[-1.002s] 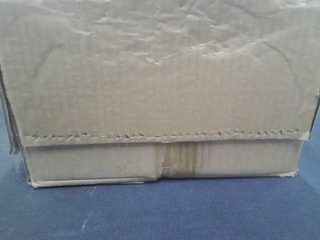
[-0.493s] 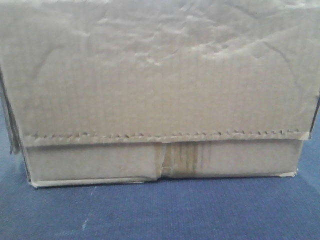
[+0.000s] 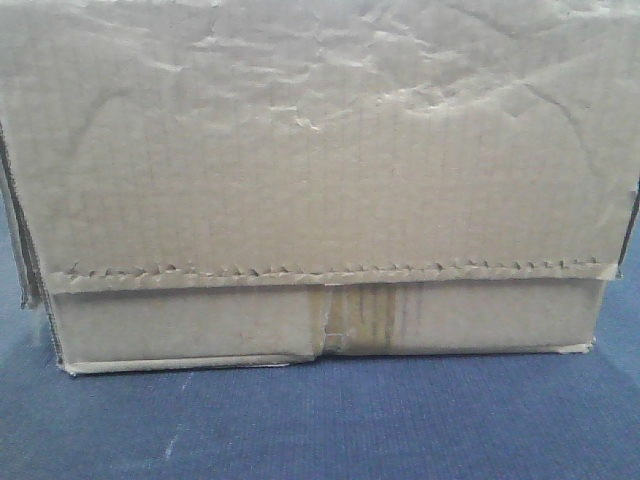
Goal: Stack two boxes on right shelf middle
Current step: 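Lift the two stacked boxes off the table with both grippers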
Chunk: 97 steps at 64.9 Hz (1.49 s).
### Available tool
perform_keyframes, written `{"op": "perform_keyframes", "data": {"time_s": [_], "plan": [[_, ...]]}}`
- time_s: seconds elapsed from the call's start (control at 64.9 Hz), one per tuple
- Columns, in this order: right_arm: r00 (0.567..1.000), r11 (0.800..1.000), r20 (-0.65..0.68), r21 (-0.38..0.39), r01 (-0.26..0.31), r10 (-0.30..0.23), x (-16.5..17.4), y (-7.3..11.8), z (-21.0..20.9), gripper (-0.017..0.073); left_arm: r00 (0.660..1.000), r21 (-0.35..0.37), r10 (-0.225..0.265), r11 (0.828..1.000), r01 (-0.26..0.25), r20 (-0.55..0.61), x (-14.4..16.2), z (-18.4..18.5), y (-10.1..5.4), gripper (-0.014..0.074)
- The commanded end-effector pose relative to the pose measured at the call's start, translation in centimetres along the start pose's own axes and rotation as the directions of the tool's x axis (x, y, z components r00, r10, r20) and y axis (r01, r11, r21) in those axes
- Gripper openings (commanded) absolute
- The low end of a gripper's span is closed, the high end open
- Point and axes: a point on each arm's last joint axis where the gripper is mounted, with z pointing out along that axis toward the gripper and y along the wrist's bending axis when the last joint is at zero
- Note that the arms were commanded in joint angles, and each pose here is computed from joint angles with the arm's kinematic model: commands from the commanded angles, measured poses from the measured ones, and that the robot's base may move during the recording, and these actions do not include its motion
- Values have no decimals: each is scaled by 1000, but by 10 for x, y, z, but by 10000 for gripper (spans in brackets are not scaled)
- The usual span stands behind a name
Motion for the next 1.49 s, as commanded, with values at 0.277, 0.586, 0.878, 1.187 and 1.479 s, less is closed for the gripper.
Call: {"op": "perform_keyframes", "data": {"time_s": [0.277, 0.586, 0.878, 1.187, 1.479], "plan": [[921, 991, -383, -133, 21, -71, -34, 20, 56, 568, 1000, -88, -15, 996, 15, -4, 23, -31, 32, 498], [789, 989, -607, -150, 4, -95, -13, 25, 109, 568, 965, 13, -27, 999, 31, -259, 67, 26, 15, 498], [691, 983, -716, -176, -48, -95, 19, 32, 144, 568, 904, 33, 30, 999, -17, -426, 93, 80, -3, 498], [630, 985, -772, -160, -60, -87, 59, 35, 188, 568, 812, -15, -6, 1000, -3, -584, 125, 133, -3, 498], [618, 986, -782, -156, -62, -85, 66, 35, 199, 237, 798, -36, -22, 999, 1, -602, 130, 140, -2, 310]]}}
